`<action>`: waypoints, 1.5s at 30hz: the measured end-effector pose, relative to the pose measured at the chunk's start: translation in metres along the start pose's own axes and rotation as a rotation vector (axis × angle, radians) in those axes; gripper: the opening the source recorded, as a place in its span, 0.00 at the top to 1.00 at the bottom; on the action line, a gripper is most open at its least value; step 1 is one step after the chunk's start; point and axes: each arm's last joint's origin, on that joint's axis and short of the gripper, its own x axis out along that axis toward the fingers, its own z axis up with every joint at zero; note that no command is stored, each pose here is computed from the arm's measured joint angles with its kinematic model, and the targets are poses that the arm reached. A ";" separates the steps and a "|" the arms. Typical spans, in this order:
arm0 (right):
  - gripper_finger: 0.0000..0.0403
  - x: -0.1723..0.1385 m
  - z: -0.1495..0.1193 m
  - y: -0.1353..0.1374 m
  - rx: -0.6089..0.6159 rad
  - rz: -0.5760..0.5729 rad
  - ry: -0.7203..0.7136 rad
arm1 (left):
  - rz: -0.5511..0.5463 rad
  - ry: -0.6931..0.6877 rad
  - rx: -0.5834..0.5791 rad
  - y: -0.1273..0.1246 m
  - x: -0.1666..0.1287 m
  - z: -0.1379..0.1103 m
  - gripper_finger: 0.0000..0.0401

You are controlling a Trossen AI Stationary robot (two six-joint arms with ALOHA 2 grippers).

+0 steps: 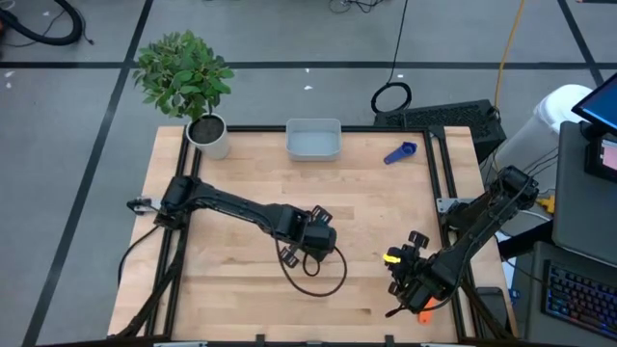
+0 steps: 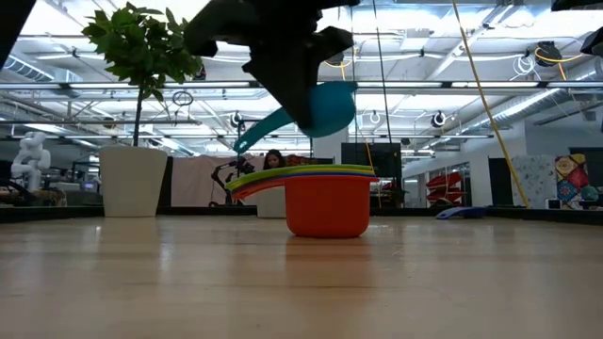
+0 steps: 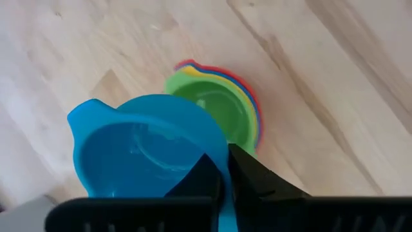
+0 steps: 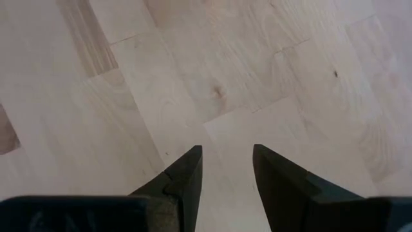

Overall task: Nest measuring cups in basket
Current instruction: Stack the light blue measuring cup on top of the green measuring cup

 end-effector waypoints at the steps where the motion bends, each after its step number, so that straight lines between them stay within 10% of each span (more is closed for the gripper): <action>1: 0.67 0.000 0.000 0.000 0.001 0.001 0.000 | -0.014 -0.001 -0.004 0.001 0.000 -0.001 0.97; 45: 0.67 0.000 0.001 0.002 -0.006 0.024 -0.014 | -0.093 0.008 -0.066 0.002 0.025 0.000 0.84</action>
